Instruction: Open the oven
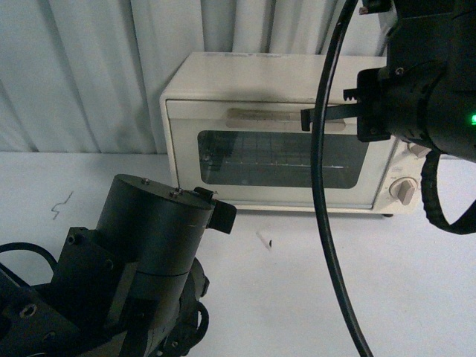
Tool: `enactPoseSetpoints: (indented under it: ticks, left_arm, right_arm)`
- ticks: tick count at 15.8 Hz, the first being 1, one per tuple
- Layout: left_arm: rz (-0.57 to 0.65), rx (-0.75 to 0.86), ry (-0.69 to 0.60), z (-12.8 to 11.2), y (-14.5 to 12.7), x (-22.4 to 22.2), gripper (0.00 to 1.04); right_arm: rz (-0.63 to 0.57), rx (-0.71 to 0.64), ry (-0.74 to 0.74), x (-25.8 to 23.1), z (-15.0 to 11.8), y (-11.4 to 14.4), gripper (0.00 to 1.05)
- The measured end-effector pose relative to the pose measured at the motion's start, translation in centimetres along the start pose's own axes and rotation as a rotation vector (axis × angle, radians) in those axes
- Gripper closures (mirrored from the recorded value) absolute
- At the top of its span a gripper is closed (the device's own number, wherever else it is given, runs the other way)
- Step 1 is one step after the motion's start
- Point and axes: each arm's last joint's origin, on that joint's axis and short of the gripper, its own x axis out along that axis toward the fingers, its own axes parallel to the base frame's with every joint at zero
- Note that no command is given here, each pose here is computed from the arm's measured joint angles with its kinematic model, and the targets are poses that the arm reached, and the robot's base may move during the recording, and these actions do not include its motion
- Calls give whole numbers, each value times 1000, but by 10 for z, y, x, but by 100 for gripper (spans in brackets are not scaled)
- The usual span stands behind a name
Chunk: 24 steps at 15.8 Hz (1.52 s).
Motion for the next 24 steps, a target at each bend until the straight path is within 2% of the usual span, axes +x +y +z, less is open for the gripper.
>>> enactPoseSetpoints:
  ticks: [9,17,24]
  left_arm:
    - [0,0,0,0,0,0,7]
    - [0,0,0,0,0,0,7]
    - [0,0,0,0,0,0,7]
  right_arm:
    - [74,-16,20,18,0,29,103]
    - [78,43,21,21,-3,34,103]
    - [78,133,24,12,-19,37,103]
